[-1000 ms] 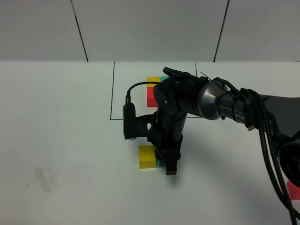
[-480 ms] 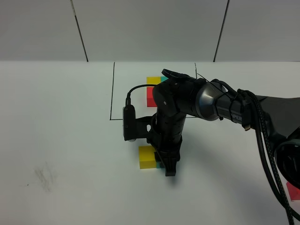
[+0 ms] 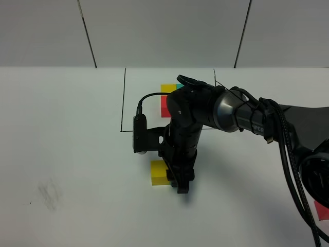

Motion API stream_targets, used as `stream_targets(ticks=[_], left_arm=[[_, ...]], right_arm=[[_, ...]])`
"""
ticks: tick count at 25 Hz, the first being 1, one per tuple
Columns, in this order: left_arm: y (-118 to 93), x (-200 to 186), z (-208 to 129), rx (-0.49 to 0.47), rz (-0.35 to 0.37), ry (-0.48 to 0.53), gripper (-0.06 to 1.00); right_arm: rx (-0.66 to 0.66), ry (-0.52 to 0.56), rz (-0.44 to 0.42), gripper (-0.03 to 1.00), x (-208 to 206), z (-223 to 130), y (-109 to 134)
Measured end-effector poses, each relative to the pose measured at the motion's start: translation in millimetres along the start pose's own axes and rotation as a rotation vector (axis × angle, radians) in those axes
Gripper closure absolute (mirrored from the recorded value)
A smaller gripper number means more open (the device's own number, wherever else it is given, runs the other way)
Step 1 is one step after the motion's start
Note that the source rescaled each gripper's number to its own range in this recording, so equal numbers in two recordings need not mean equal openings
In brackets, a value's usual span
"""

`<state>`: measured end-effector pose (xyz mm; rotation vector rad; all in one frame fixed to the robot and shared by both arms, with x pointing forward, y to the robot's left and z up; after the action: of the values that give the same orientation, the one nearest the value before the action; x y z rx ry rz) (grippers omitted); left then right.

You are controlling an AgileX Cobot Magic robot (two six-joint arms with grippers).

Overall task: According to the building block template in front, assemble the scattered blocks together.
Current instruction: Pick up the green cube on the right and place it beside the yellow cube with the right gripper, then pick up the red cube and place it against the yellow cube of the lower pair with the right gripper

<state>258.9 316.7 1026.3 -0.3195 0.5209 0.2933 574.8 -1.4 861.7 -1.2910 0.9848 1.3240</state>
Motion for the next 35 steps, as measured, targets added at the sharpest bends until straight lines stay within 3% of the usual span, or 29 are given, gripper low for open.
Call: stream_targets(ticks=[4,7,11,15,20,24,28,35], left_arm=[[0.0,0.0,0.0,0.0,0.0,0.0,0.29],[0.0,0.0,0.0,0.0,0.0,0.0,0.29],[0.0,0.0,0.0,0.0,0.0,0.0,0.29],[0.0,0.0,0.0,0.0,0.0,0.0,0.29],[0.0,0.0,0.0,0.0,0.0,0.0,0.29],[0.0,0.0,0.0,0.0,0.0,0.0,0.29],[0.0,0.0,0.0,0.0,0.0,0.0,0.29],[0.0,0.0,0.0,0.0,0.0,0.0,0.29]], right_arm=[[0.061,0.0,-0.027,0.1,-7.4,0.7,-4.2],[0.124,0.032,-0.052,-0.01,-23.8,-4.2,-5.3],[0.352,0.105,-0.049,-0.03,-50.2,-26.1,-4.3],[0.69,0.137,-0.085,-0.03,-68.1,-61.6,-4.0],[1.012,0.115,-0.227,-0.01,-97.5,-104.9,8.8],[1.238,0.083,-0.333,-0.01,-123.0,-145.4,34.5],[1.392,0.121,-0.375,0.01,-131.9,-185.0,67.8],[1.565,0.196,-0.362,0.02,-122.3,-236.6,108.3]])
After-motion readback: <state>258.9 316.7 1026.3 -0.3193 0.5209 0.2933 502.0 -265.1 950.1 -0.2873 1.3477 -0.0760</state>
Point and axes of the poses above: a point on each arm's last joint axis where the gripper is mounted, x pointing out along that axis toward the gripper, y along the wrist's bending axis when the last joint is at zero, z = x × y, the point moved 4 cm from there along x, pointing out along that axis toward the gripper, and after that the axes turned 8 degrees about -x, right-handed, at the moved point
